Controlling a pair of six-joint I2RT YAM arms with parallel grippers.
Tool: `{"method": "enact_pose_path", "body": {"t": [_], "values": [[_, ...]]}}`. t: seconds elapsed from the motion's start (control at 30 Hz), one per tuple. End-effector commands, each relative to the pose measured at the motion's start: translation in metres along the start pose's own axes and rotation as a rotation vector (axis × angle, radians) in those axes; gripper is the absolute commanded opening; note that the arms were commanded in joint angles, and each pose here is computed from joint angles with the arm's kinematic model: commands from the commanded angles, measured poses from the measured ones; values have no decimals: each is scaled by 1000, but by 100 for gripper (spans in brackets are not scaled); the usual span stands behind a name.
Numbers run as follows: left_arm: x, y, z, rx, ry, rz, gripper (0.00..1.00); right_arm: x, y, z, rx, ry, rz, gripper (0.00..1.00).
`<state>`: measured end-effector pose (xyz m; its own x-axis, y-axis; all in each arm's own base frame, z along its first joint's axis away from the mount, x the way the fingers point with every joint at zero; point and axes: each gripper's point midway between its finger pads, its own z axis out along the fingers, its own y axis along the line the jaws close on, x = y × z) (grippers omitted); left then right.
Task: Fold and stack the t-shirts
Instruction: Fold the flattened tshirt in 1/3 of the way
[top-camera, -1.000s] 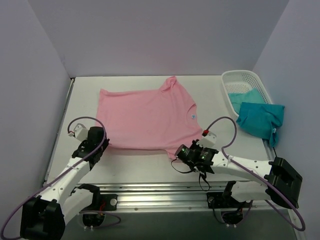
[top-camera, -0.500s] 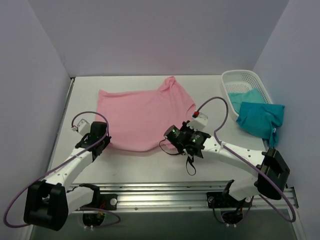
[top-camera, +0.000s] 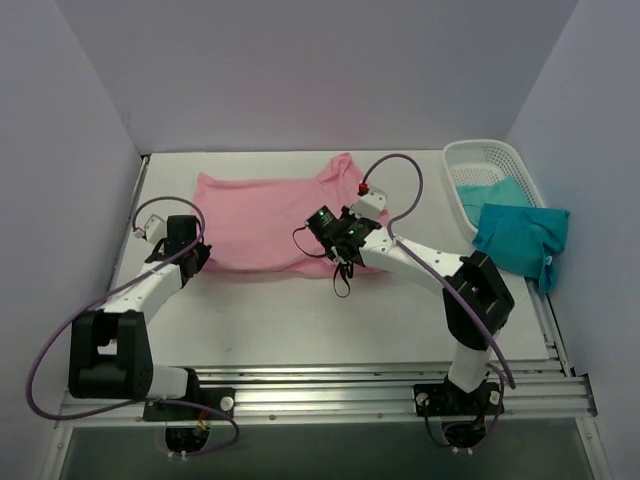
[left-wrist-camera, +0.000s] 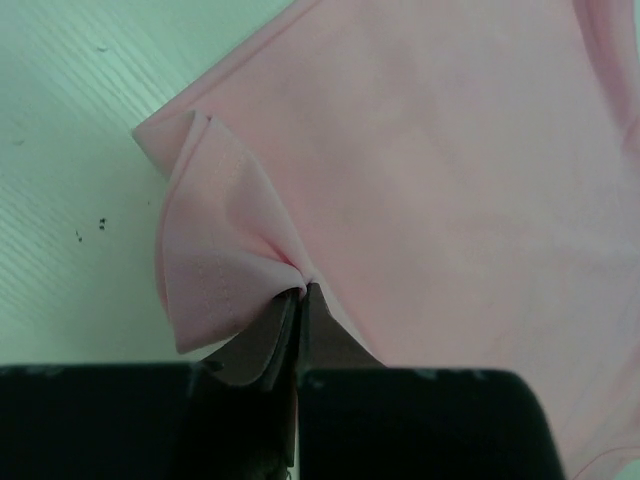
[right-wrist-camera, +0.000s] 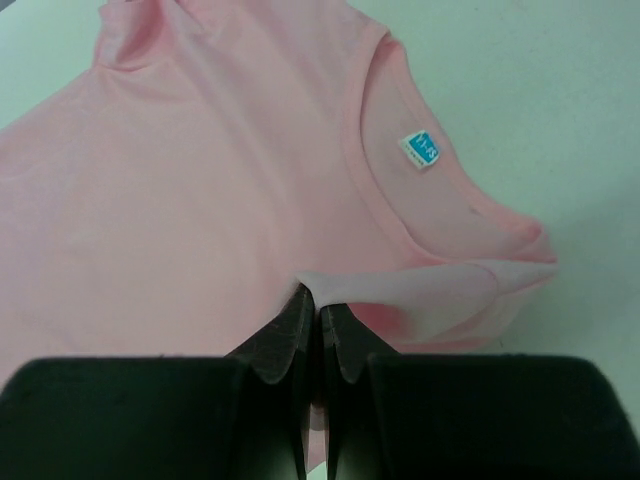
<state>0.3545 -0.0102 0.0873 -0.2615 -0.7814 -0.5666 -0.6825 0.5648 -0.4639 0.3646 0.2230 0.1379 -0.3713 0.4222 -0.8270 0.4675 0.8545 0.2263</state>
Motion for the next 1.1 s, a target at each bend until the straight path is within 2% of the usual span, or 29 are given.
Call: {"method": "enact_pose_path", "body": {"t": [0.0,0.17,0.5,0.73,0.83,0.87,0.97,1.0,1.07], "values": [[-21,-21,19,61,3,-28,4,-20,5,23,46,-28,-6,0],[-29,-26,55,57,45,-19,3,-12,7,65,94,22,-18,0],[-37,-69,97,122,104,34,3,-6,18,128,122,81,-1,0],[-41,-92,122,143,144,64,9,-8,24,155,123,111,16,0],[-42,-97,134,140,160,75,29,-11,21,164,135,116,29,0],[-39,-96,140,135,176,77,50,-11,21,166,133,120,34,0],[-43,-99,146,132,176,73,88,-6,15,176,141,135,39,0],[-44,-100,148,132,174,70,94,-5,17,178,133,146,41,0],[-47,-101,150,134,170,66,94,-3,16,185,137,154,40,0]]}}
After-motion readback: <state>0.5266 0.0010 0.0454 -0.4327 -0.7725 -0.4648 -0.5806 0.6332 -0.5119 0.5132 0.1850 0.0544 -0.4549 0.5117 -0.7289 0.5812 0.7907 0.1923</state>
